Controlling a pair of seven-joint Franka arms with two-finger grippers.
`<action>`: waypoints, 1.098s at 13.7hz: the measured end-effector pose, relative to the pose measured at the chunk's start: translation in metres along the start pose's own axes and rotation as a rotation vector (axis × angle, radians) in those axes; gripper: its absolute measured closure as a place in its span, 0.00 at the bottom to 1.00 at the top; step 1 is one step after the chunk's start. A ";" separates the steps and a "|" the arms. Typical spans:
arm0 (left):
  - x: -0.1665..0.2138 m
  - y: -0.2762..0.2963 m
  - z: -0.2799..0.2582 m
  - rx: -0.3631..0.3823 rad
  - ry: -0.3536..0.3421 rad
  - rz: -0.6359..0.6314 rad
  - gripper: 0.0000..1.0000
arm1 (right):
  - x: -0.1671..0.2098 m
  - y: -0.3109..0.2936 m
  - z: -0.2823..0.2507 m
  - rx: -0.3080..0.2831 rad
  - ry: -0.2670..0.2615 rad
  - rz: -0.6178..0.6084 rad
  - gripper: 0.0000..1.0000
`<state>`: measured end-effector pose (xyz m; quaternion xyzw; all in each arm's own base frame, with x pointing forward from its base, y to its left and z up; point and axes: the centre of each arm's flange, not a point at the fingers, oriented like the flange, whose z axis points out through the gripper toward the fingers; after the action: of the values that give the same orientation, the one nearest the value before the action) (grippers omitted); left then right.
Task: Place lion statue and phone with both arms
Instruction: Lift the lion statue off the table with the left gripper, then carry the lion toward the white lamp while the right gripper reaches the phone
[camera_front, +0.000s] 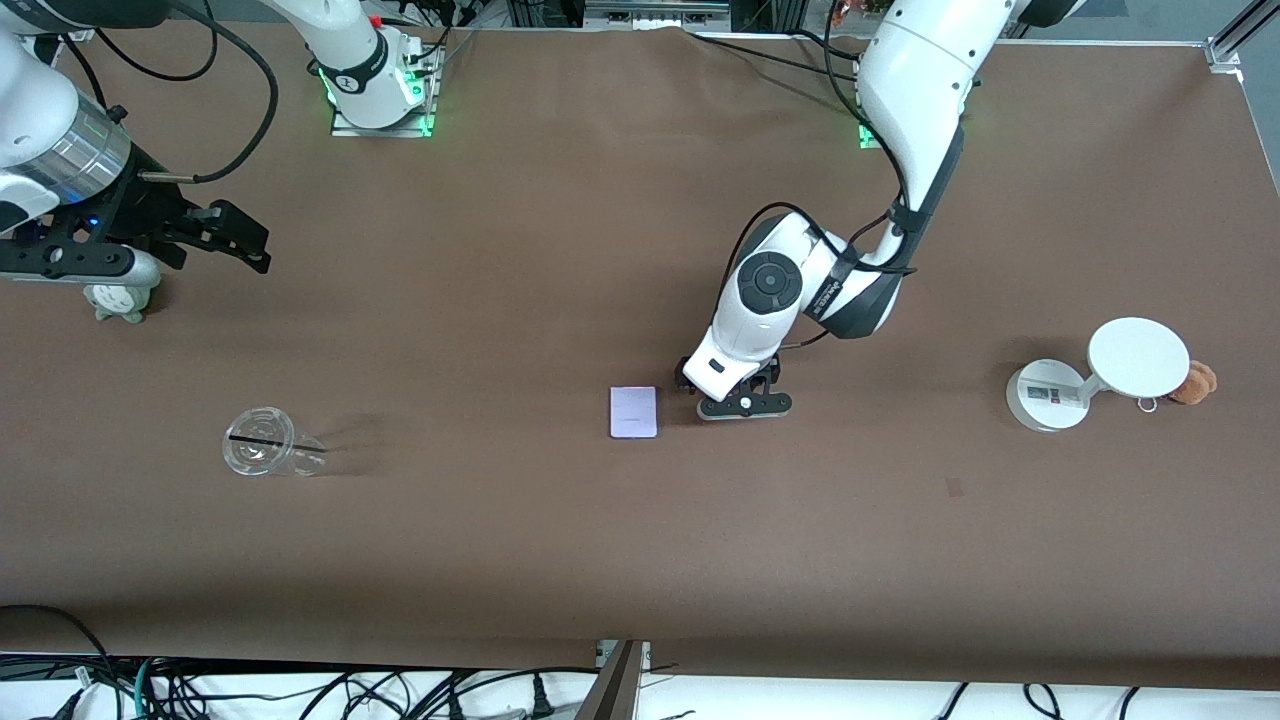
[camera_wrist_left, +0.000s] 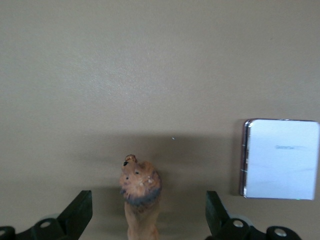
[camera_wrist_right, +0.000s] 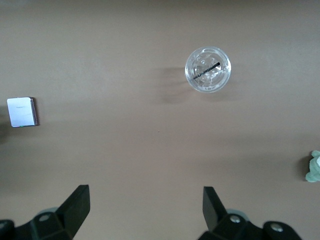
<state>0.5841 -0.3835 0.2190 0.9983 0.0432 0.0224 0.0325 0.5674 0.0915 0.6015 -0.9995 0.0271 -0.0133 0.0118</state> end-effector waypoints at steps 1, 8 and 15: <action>0.000 0.000 0.005 0.000 0.004 0.003 0.00 | 0.000 0.000 0.000 0.000 0.000 0.000 0.00; -0.013 0.008 0.015 0.008 -0.008 -0.031 0.24 | 0.002 -0.001 0.004 -0.002 -0.008 0.000 0.00; -0.026 0.007 0.021 0.024 -0.024 -0.032 0.66 | 0.032 -0.024 0.096 -0.052 -0.125 -0.035 0.00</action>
<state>0.5598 -0.3941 0.1976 0.9980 0.0589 0.0092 0.0212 0.6028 0.1163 0.5074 -0.9987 0.0089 0.0495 -0.0126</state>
